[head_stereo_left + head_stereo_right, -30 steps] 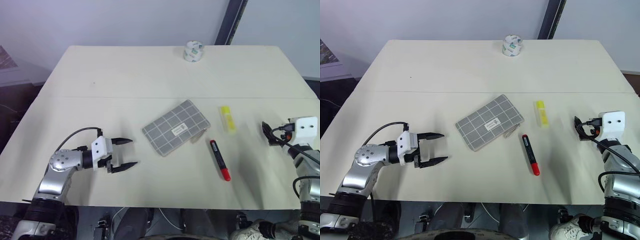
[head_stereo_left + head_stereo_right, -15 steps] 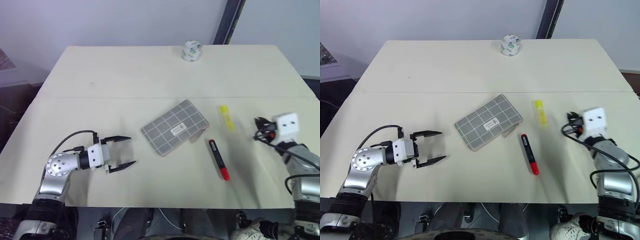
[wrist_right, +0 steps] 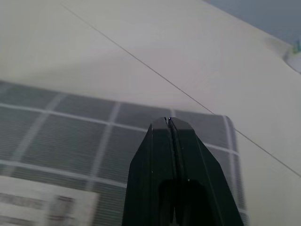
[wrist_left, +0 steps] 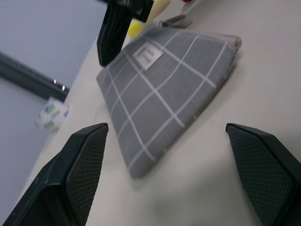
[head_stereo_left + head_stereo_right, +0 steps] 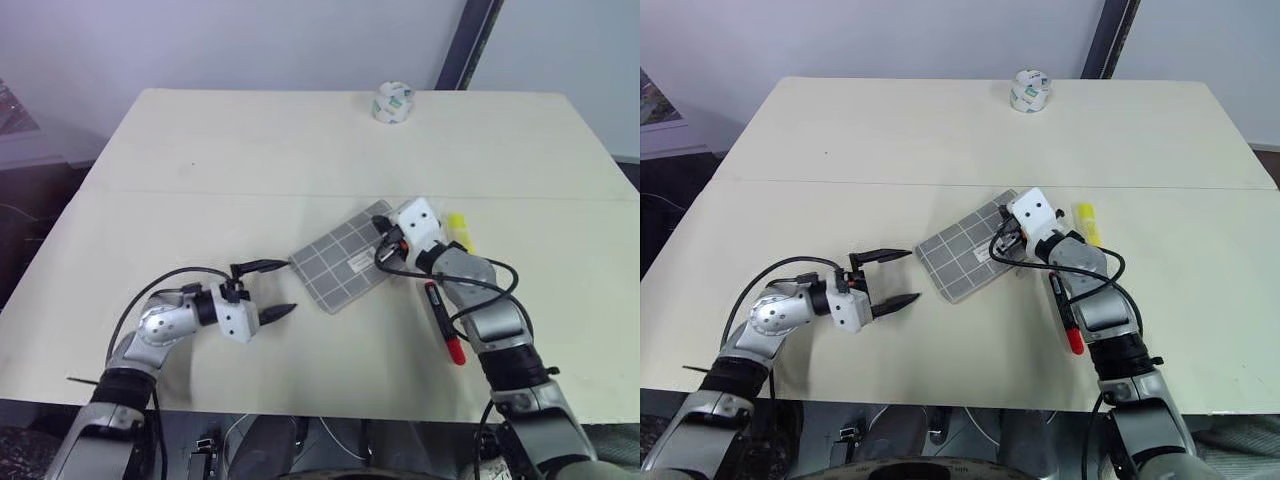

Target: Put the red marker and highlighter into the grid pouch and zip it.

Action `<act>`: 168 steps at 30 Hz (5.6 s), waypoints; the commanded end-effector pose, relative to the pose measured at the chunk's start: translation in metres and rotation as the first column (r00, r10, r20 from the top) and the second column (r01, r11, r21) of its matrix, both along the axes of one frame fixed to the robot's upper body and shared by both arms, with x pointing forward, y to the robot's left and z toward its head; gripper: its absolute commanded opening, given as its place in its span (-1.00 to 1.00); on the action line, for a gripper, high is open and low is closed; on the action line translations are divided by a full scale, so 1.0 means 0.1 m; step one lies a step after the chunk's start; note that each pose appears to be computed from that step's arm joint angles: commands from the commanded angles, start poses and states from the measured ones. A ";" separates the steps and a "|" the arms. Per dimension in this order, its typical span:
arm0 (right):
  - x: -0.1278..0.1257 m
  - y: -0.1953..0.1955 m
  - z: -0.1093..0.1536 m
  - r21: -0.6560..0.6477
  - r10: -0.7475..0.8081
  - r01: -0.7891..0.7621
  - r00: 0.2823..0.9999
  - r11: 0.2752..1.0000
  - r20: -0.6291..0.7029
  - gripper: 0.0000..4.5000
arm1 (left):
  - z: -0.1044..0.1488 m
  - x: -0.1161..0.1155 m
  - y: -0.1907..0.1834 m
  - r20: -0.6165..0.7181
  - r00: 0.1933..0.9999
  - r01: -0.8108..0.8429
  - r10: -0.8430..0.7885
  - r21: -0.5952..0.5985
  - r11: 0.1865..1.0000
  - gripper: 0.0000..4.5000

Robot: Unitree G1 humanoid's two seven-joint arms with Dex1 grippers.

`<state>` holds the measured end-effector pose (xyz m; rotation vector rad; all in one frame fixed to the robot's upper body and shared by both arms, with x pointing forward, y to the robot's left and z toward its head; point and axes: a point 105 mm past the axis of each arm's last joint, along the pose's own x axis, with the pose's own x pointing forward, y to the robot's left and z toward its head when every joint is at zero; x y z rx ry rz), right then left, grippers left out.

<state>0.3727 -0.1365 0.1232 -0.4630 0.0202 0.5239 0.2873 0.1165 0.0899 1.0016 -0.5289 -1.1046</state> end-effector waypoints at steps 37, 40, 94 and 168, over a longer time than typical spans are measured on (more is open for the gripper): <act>-0.17 -0.23 0.37 0.157 0.025 -0.021 0.999 0.987 -0.025 0.75 | -0.07 0.21 -0.63 -0.062 0.994 0.085 -0.085 -0.011 0.996 -1.00; -0.31 -0.23 0.35 0.150 0.088 -0.073 0.992 0.986 -0.095 0.99 | -0.06 0.22 -0.61 -0.057 0.995 0.077 -0.077 -0.006 0.997 -1.00; -0.93 0.56 -0.06 -0.053 0.422 -0.441 0.881 0.896 -0.213 -0.97 | 0.04 0.42 -0.81 -0.008 1.000 0.025 -0.025 -0.018 1.000 -1.00; -0.72 -0.90 0.55 -0.003 -0.006 0.006 0.996 1.000 -0.088 -0.61 | 0.90 0.72 -0.41 -0.294 0.936 0.040 -0.191 -0.453 0.890 -1.00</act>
